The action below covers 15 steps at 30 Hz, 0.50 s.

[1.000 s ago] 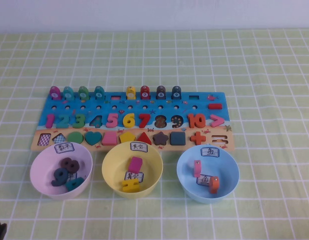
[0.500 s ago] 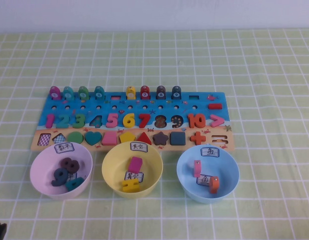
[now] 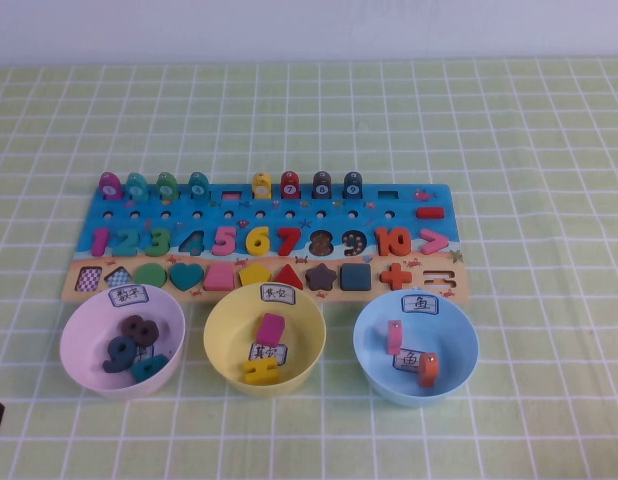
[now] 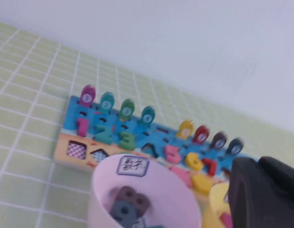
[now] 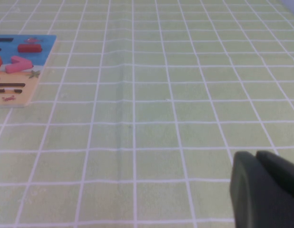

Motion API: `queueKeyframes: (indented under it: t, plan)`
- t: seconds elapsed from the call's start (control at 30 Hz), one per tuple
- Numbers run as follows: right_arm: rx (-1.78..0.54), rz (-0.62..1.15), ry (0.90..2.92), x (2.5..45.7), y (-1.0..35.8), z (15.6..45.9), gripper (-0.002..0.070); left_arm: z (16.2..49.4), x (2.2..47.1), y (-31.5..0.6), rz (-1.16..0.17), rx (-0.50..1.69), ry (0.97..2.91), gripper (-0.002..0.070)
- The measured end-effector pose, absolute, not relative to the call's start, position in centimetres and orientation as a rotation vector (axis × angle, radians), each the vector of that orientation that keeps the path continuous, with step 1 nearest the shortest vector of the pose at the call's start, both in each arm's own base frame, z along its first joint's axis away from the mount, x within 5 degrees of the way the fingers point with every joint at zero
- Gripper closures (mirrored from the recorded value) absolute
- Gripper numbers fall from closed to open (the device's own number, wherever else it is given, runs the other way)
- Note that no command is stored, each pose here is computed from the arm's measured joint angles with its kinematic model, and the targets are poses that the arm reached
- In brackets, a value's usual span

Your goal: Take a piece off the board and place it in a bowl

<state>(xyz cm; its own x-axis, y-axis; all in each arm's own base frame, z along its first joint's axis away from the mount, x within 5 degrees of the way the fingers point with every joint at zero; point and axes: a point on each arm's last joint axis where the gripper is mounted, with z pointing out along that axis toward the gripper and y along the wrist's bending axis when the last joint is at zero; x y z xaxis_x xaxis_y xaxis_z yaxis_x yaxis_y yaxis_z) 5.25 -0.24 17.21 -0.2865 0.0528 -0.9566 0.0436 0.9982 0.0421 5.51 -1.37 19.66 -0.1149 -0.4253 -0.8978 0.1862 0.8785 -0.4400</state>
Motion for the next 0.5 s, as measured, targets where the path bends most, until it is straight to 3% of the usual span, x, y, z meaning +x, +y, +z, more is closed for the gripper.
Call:
queueKeyframes:
  t: [0.5]
  plan:
    - [0.070,0.009,1.862,5.3,-0.2,17.2,0.0694,20.9,5.6,-0.8,-0.640,-0.346,1.452,0.0678]
